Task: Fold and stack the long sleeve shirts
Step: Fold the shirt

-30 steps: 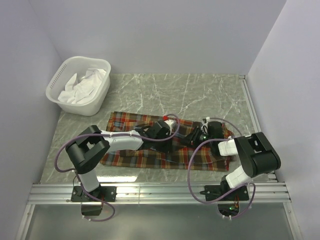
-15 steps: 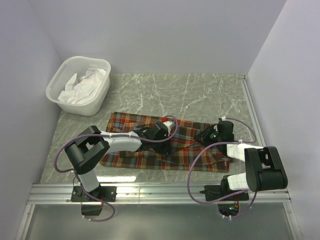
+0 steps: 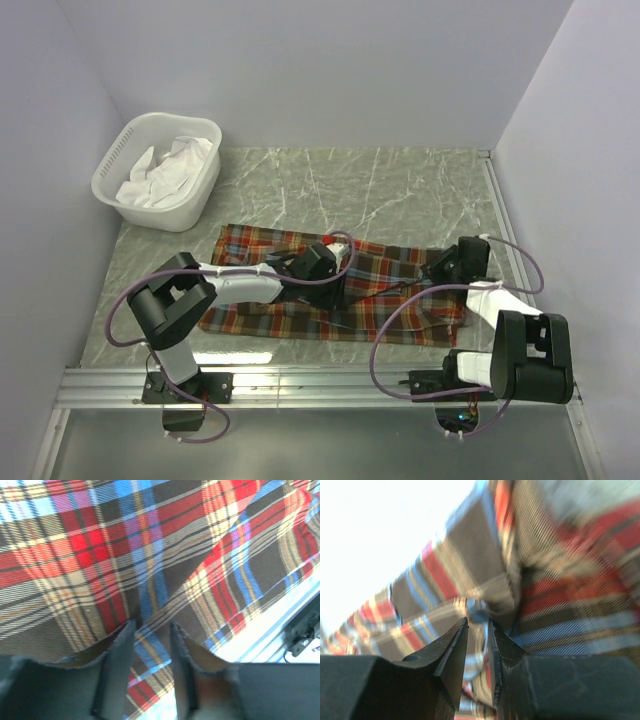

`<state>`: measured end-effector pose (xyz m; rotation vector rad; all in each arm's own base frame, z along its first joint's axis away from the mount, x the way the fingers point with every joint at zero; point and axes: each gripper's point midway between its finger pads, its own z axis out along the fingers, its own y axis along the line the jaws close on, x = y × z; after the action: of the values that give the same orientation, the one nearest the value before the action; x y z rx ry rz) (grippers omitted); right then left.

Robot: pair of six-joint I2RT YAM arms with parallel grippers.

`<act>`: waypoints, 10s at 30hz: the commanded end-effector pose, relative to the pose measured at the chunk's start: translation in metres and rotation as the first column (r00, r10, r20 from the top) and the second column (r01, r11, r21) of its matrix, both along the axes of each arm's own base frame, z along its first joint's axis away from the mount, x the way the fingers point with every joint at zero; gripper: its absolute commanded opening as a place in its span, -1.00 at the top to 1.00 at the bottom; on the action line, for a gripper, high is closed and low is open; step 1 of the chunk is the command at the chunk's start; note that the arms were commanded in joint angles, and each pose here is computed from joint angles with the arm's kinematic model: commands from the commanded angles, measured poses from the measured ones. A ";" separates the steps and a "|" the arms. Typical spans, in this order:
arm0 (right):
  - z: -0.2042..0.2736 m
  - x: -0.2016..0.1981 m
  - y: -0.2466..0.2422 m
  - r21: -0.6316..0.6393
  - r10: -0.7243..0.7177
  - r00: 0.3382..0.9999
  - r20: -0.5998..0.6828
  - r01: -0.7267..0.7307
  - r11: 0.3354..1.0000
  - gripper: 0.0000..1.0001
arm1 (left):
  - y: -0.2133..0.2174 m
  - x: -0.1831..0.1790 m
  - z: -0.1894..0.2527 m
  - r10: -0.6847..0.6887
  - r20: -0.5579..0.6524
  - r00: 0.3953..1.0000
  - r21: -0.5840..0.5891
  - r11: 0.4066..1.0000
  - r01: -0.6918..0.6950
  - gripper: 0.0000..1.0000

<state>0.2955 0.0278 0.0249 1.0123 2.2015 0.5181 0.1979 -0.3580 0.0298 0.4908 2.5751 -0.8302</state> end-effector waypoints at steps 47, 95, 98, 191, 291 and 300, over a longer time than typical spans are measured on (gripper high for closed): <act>-0.014 0.030 -0.063 -0.095 -0.116 0.979 -0.167 0.101 0.990 0.37 | 0.305 0.225 -0.011 0.846 0.093 0.525 0.288 0.482 -0.828 0.26; -0.004 0.026 0.039 -0.181 0.209 0.910 -0.359 -0.287 0.940 -0.15 | 0.215 0.148 -0.031 0.665 -0.172 0.727 0.335 0.734 -0.591 -0.60; 0.011 0.079 0.039 -0.236 0.236 0.907 -0.348 -0.328 0.915 -0.16 | 0.207 0.123 -0.032 0.665 -0.260 0.700 0.271 0.746 -0.608 -0.61; 0.092 -0.090 0.233 0.144 0.749 0.654 0.106 -0.755 0.639 -0.08 | 0.156 0.021 0.029 0.537 -0.154 0.829 0.106 0.844 -0.527 -0.42; -0.001 -0.206 0.247 0.232 0.875 0.370 -0.311 -0.864 0.448 1.00 | 0.159 0.258 0.089 0.714 0.069 0.697 -0.033 0.700 -0.713 -0.26; -0.002 -0.207 0.247 0.234 0.876 0.370 -0.310 -0.863 0.448 1.00 | 0.101 0.130 0.076 0.518 -0.079 0.852 -0.064 0.850 -0.523 0.18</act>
<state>0.0878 0.2717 0.0153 -0.2222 3.0561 0.8469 0.3691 -0.2343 0.1374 -0.3240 2.3868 -0.6816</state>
